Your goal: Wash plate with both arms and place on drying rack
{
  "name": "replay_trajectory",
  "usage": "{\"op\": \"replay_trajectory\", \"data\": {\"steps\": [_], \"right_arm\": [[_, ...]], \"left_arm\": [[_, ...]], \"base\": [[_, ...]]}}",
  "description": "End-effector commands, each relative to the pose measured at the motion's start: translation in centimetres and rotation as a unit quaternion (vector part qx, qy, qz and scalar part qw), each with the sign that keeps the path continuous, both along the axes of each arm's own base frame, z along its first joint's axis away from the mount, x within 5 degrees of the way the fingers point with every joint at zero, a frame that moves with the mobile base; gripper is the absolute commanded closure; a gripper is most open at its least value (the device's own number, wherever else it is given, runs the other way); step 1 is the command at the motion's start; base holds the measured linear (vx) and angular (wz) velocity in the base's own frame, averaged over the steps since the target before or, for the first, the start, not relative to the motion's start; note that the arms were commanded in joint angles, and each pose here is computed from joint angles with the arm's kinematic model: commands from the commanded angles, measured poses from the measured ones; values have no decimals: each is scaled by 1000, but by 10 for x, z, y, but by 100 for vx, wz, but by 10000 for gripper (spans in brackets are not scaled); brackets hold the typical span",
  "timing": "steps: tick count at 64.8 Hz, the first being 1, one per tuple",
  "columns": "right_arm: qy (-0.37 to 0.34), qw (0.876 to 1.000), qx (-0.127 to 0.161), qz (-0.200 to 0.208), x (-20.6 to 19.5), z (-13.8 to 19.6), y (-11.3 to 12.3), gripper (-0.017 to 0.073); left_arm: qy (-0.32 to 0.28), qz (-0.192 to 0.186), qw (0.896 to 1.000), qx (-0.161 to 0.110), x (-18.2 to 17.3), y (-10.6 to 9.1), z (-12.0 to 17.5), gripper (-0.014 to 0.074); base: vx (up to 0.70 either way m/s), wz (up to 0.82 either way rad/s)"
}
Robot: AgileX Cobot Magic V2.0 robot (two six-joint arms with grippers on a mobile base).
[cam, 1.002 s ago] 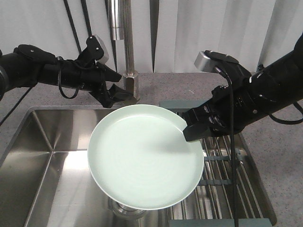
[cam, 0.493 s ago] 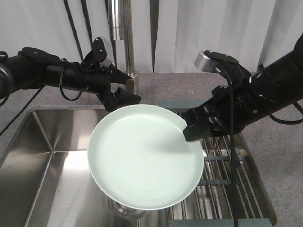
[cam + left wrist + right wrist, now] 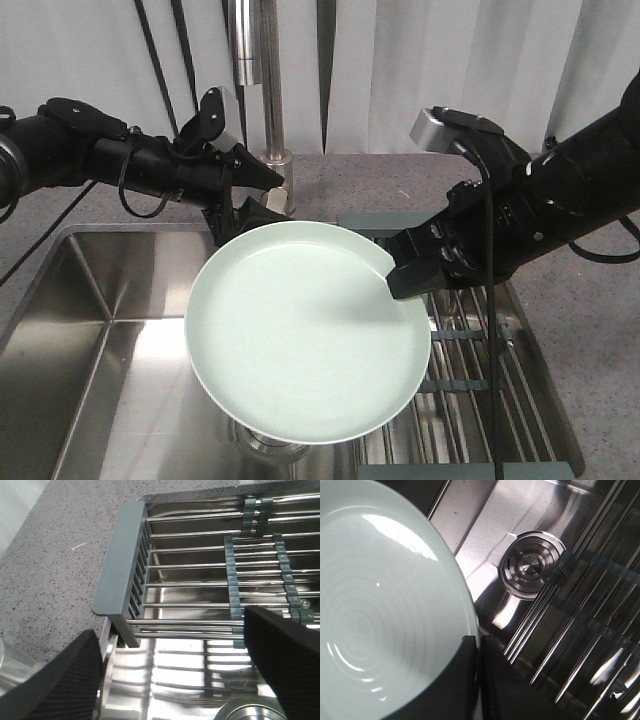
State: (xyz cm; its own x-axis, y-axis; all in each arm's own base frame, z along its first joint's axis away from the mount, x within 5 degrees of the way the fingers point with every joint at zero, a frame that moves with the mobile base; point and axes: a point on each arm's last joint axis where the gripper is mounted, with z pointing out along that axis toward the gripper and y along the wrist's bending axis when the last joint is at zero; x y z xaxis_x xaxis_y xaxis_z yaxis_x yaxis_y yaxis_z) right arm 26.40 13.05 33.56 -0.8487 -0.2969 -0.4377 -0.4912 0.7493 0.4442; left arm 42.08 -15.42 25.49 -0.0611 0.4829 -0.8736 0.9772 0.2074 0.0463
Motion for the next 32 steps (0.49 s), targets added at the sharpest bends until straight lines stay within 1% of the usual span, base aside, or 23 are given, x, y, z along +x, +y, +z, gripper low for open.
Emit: {"op": "replay_trajectory", "data": {"steps": [1, 4, 9, 15, 18, 22, 25, 32], "right_arm": [[-38, 999, 32, -7, -5, 22, 0, 564], [-38, 999, 32, -7, -5, 22, 0, 564], [-38, 999, 32, -7, -5, 22, 0, 564], [-38, 999, 32, -7, -5, 22, 0, 564], [-38, 999, 32, -7, -5, 22, 0, 564], [-38, 999, 32, -7, -5, 22, 0, 564], [-38, 999, 32, -7, -5, 22, 0, 564], [-38, 999, 32, -7, -5, 22, 0, 564]], "left_arm": [[-2, -47, 998, -31, -18, -5, 35, 39], [4, -38, 999, -27, -18, -4, 36, 39], [6, -11, 1000, -21, -18, -1, 44, 39], [9, 34, 999, -12, -20, 5, 58, 39], [4, 50, 999, -6, -23, 7, 67, 39], [6, 77, 997, -1, -26, 13, 78, 39], [5, 95, 995, 8, -30, 17, 86, 39], [23, 148, 989, 19, -40, 30, 105, 39]], "base": [[0, 0], [0, 0], [0, 0], [0, 0], [0, 0], [0, 0], [0, 0], [0, 0]]}}
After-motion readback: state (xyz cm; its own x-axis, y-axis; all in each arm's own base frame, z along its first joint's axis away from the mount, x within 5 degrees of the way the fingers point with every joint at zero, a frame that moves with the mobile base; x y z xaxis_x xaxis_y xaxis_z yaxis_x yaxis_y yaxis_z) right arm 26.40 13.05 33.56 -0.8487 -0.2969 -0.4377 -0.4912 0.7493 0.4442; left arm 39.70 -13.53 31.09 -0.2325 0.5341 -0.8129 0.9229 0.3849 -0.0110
